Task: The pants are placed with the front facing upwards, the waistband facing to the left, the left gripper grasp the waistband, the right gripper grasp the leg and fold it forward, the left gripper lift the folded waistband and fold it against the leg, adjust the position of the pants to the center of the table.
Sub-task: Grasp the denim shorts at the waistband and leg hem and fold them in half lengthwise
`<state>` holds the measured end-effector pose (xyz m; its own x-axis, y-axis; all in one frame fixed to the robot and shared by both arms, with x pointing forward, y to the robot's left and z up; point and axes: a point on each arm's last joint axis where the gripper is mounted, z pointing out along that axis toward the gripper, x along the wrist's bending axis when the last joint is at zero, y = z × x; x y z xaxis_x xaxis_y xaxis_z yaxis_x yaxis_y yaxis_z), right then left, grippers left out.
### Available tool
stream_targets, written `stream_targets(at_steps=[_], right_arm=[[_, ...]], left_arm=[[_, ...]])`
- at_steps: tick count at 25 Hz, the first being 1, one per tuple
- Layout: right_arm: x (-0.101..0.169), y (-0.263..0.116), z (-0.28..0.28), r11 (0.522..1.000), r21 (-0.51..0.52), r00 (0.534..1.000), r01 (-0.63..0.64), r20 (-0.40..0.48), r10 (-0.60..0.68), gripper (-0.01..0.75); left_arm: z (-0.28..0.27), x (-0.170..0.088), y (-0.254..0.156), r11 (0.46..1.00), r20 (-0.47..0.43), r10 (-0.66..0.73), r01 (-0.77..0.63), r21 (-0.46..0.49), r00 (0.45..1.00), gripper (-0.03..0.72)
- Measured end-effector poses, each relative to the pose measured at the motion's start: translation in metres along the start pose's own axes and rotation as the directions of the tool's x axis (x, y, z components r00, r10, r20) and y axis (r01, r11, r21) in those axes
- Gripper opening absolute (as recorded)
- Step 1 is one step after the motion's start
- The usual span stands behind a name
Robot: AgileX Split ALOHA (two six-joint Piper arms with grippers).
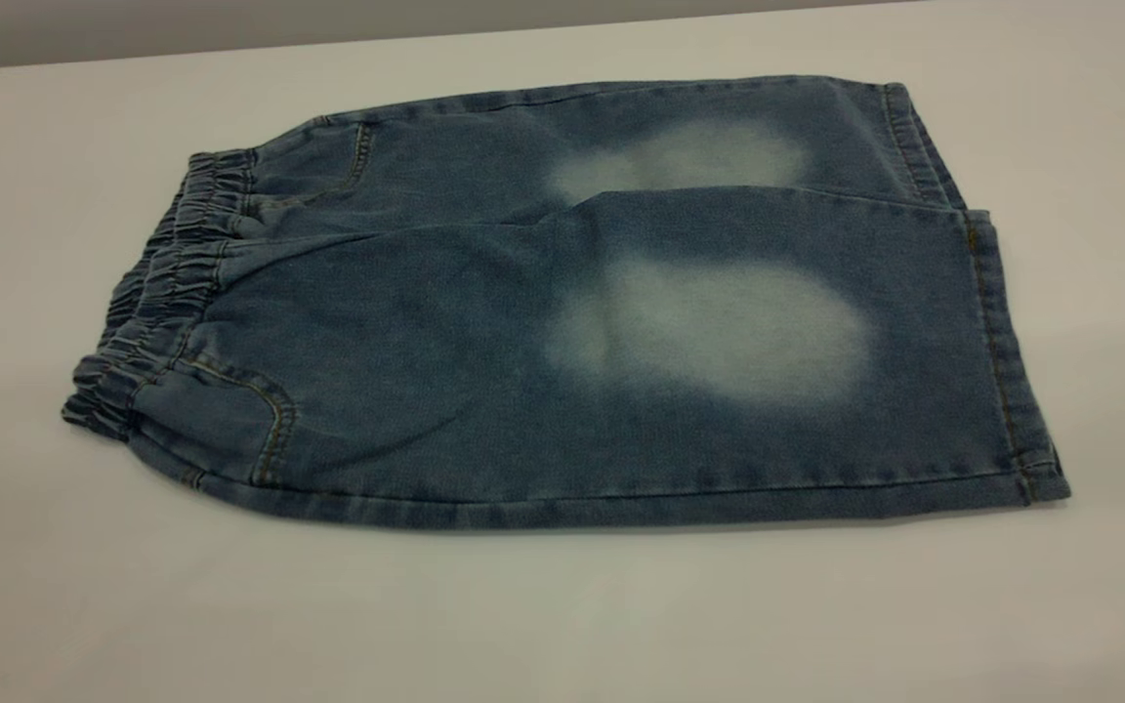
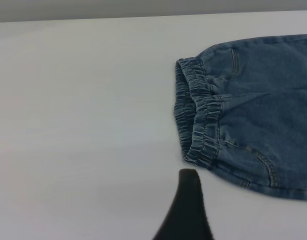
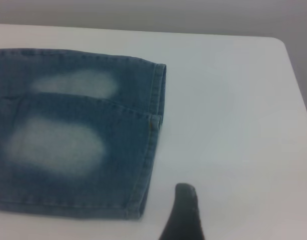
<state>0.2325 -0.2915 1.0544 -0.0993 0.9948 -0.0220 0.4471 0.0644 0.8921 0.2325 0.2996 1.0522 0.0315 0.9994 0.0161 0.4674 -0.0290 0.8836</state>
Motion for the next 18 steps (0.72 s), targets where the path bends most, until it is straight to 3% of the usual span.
stream_targets(at_steps=[5,9,18], right_arm=[[0.0,0.002,0.003,1.0,0.021,1.0,-0.017,-0.003,0.017,0.514],[0.002,0.013,0.008,0.997,0.048,0.998,-0.055,-0.04,0.057,0.514],[0.004,0.077,0.029,0.996,0.012,0.988,-0.09,-0.122,0.091,0.514]], left_arm=[[0.001,0.003,0.001,1.0,-0.034,-0.006,0.006,0.009,0.999,0.565],[0.01,0.008,0.007,0.997,-0.084,-0.013,0.019,0.07,0.996,0.565],[0.038,0.01,0.074,0.985,-0.088,-0.154,0.16,0.066,0.984,0.565]])
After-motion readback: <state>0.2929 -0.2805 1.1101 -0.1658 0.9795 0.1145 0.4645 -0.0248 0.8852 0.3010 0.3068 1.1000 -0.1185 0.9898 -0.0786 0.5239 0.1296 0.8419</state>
